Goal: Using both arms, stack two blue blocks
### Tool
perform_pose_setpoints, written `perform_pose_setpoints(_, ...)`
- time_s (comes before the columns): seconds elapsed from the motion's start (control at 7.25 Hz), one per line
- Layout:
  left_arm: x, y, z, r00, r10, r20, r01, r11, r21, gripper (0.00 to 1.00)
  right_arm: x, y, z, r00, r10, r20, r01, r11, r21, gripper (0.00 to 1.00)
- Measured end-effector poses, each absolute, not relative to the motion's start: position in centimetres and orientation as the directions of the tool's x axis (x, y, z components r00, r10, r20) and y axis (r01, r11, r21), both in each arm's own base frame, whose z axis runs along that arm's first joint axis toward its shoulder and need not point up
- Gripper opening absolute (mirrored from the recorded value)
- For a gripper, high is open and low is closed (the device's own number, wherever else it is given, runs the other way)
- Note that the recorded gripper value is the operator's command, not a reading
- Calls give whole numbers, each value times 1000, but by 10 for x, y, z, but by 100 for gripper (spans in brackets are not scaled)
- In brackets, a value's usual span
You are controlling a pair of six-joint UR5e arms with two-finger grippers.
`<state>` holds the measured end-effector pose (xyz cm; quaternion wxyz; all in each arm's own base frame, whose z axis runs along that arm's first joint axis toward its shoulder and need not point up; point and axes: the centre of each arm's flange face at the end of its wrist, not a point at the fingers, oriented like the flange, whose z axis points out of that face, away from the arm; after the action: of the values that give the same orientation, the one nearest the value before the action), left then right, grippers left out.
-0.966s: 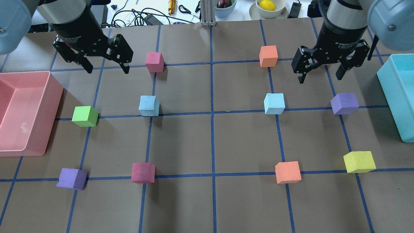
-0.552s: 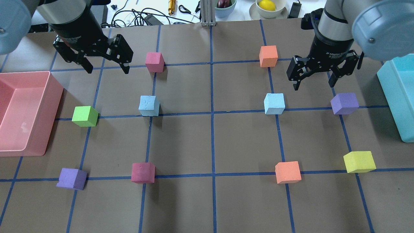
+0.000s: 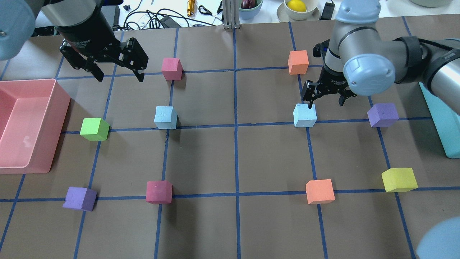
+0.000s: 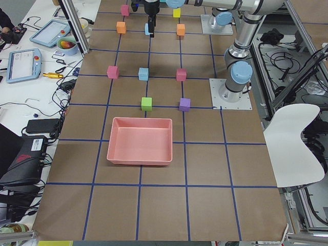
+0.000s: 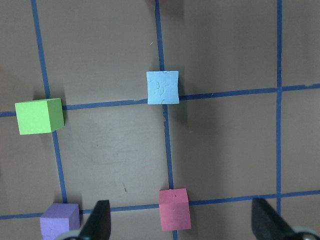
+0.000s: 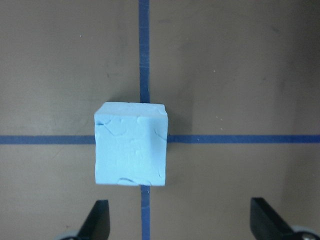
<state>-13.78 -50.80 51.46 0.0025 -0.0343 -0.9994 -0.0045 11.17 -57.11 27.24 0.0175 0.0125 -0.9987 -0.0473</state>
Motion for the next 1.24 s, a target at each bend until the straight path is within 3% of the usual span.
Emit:
perform_pose_setpoints(0.41,-138,-508,515,-998,69,6,69,998,8,100,124,-584,235,-997,-24,-73,-30,996,83,100)
perform_pose_setpoints(0.55,-138,-508,515,-998,68,6,69,998,8,100,125,-586,221,-996,-24,-81,-32,995,98,79)
perform_pose_setpoints(0.69,-138,-508,515,-998,68,6,69,998,9,100,125,-587,212,-996,-24,-85,-33,994,106,28)
perform_pose_setpoints(0.83,-138,-508,515,-998,68,7,69,998,9,100,125,-586,206,-996,-23,-85,-33,993,116,0)
perform_pose_setpoints(1.24,-138,-508,515,-998,68,6,69,998,8,100,122,-579,199,-998,-29,-53,-36,991,129,0)
